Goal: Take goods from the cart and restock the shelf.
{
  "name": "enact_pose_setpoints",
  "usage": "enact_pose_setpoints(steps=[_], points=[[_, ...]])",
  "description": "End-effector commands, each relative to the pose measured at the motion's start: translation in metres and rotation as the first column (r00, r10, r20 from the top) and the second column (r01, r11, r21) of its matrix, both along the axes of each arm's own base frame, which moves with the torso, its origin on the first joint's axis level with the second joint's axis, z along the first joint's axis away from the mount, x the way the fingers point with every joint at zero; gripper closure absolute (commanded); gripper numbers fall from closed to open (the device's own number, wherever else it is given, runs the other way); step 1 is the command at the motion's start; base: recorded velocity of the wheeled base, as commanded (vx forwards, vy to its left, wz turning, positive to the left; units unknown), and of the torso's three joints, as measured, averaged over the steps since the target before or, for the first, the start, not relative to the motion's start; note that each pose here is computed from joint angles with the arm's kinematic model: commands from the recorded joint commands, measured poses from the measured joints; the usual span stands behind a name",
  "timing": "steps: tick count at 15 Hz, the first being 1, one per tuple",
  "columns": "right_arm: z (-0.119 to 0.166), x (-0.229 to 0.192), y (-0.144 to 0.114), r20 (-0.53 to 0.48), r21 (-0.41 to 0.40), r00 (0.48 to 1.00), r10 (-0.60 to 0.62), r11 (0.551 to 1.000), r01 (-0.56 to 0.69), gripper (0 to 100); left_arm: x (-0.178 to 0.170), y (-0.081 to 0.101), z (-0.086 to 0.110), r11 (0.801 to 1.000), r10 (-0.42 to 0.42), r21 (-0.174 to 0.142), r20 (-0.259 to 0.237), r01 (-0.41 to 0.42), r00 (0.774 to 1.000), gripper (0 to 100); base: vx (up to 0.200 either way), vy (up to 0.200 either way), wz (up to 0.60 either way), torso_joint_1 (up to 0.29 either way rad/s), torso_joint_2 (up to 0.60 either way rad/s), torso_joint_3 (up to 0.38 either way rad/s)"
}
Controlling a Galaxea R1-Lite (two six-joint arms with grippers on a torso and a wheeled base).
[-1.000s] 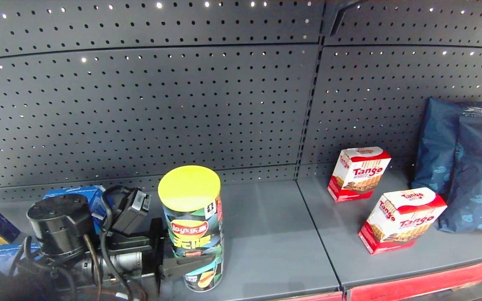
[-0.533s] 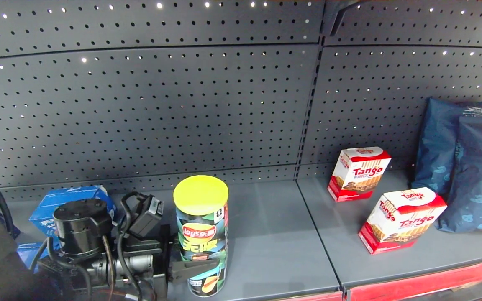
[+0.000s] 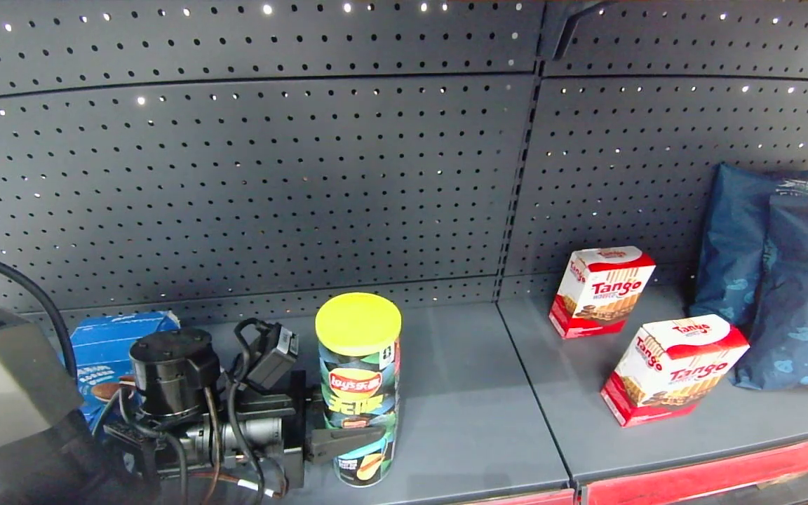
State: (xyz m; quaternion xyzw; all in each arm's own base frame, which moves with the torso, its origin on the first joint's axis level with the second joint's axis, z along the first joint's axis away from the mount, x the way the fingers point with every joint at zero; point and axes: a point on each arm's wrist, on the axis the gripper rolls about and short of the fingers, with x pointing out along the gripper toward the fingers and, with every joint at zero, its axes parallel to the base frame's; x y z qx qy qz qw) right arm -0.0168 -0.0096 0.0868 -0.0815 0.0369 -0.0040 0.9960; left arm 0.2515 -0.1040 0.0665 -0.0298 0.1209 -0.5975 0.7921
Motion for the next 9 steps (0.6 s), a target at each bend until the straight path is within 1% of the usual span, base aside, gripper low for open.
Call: enact_pose_setpoints(steps=[1, 5, 9], points=[[0.0, 0.0, 0.0, -0.003, -0.001, 1.0, 0.001, 1.0, -0.001, 100, -0.001, 0.0, -0.004, 1.0, 0.001, 0.008, -0.015, 0.0, 1.0, 0, 0.0, 0.0, 0.0, 0.0, 0.0, 0.0], [0.0, 0.0, 0.0, -0.003, -0.001, 1.0, 0.001, 1.0, -0.001, 100, -0.008, 0.0, -0.007, 1.0, -0.005, 0.015, -0.036, 0.006, 0.999, 0, 0.0, 0.0, 0.0, 0.0, 0.0, 0.0], [0.0, 0.0, 0.0, -0.003, 0.002, 1.0, 0.001, 1.0, -0.001, 100, -0.026, 0.009, -0.006, 1.0, 0.004, 0.019, -0.047, -0.003, 0.999, 0, 0.0, 0.0, 0.0, 0.0, 0.0, 0.0]])
